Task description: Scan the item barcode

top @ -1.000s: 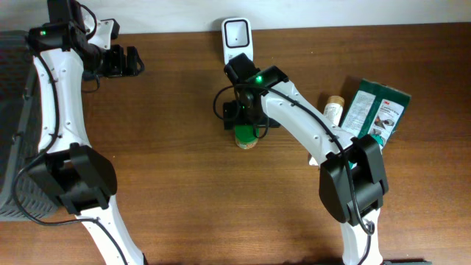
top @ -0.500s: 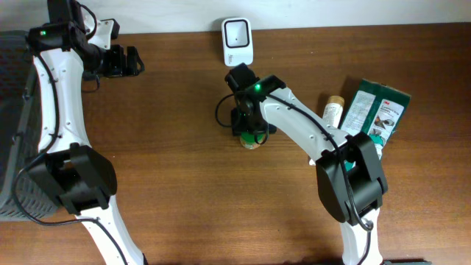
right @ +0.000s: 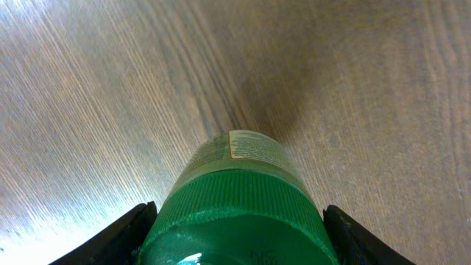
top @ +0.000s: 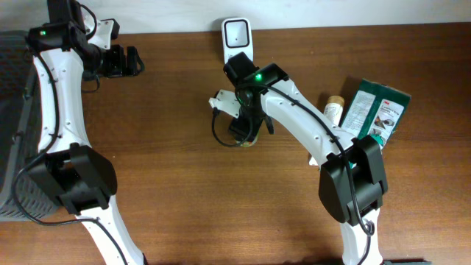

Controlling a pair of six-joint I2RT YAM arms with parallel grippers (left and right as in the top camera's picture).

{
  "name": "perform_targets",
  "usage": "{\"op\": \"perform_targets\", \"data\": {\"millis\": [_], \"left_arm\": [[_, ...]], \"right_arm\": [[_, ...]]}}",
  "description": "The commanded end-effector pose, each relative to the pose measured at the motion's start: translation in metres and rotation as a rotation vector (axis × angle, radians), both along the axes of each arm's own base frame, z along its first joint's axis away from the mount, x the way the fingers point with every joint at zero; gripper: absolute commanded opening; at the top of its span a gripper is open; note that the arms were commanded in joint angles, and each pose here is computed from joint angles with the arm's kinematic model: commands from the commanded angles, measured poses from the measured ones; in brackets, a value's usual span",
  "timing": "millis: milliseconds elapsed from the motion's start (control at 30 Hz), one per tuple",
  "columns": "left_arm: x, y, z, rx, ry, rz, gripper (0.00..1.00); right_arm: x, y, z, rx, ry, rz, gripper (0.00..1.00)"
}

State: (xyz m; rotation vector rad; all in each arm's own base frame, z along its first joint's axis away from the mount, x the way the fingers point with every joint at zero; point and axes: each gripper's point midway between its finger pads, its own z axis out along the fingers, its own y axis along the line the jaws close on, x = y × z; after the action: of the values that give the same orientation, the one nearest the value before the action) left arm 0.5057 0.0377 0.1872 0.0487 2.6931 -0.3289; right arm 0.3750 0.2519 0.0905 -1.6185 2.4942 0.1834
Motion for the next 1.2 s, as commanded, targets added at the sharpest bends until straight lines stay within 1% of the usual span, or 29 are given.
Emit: {"op": "perform_targets", "data": {"millis": [0,67,200,233,300,333,433,533,633,700,800,867,967,1167], "left_arm": [[0.002,0.0,0.009,-0.012,-0.022,0.006,0.99],[0.002,0.0,0.009,-0.012,-0.022,0.006,0.99],[0.002,0.0,0.009,-0.012,-0.022,0.006,0.99],[0.002,0.0,0.009,-0.012,-0.022,0.006,0.99],[0.002,0.0,0.009,-0.012,-0.022,0.006,0.99],[0.002,0.0,0.009,-0.012,-0.022,0.006,0.99],[0.002,0.0,0.009,-0.012,-0.022,0.006,0.99],[0.002,0.0,0.009,-0.012,-0.022,0.006,0.99],[0.002,0.0,0.009,-0.012,-0.022,0.006,0.99],[0.002,0.0,0.009,-0.012,-0.022,0.006,0.99],[0.002,0.0,0.009,-0.012,-0.022,0.006,0.99],[0.002,0.0,0.009,-0.012,-0.022,0.006,0.99],[0.002,0.0,0.009,-0.012,-0.022,0.006,0.99],[0.002,0.0,0.009,-0.012,-0.022,0.006,0.99]], "right_arm": [[-0.01,0.001,0.002,0.014,0.013,0.015,0.62],[-0.011,0.0,-0.003,0.017,0.036,-0.073,0.65],[-0.009,0.002,-0.016,0.041,0.063,-0.262,0.66],[-0.008,0.003,-0.019,0.047,0.068,-0.305,0.73],[-0.007,0.003,-0.022,0.049,0.082,-0.363,0.95],[-0.007,0.003,-0.023,0.049,0.087,-0.384,0.98],[-0.005,0.004,-0.022,0.06,0.09,-0.439,0.98],[0.005,0.006,-0.004,0.088,0.078,-0.515,0.98],[0.013,0.005,0.034,0.113,0.048,-0.509,0.99],[0.015,0.006,0.05,0.117,0.023,-0.442,0.98],[0.005,0.002,0.037,0.069,0.055,-0.365,0.98],[0.001,-0.003,0.021,0.026,0.086,-0.367,0.98],[-0.002,-0.015,0.0,-0.046,0.089,-0.351,0.98],[-0.005,-0.009,-0.003,-0.042,0.082,-0.279,0.98]]}}
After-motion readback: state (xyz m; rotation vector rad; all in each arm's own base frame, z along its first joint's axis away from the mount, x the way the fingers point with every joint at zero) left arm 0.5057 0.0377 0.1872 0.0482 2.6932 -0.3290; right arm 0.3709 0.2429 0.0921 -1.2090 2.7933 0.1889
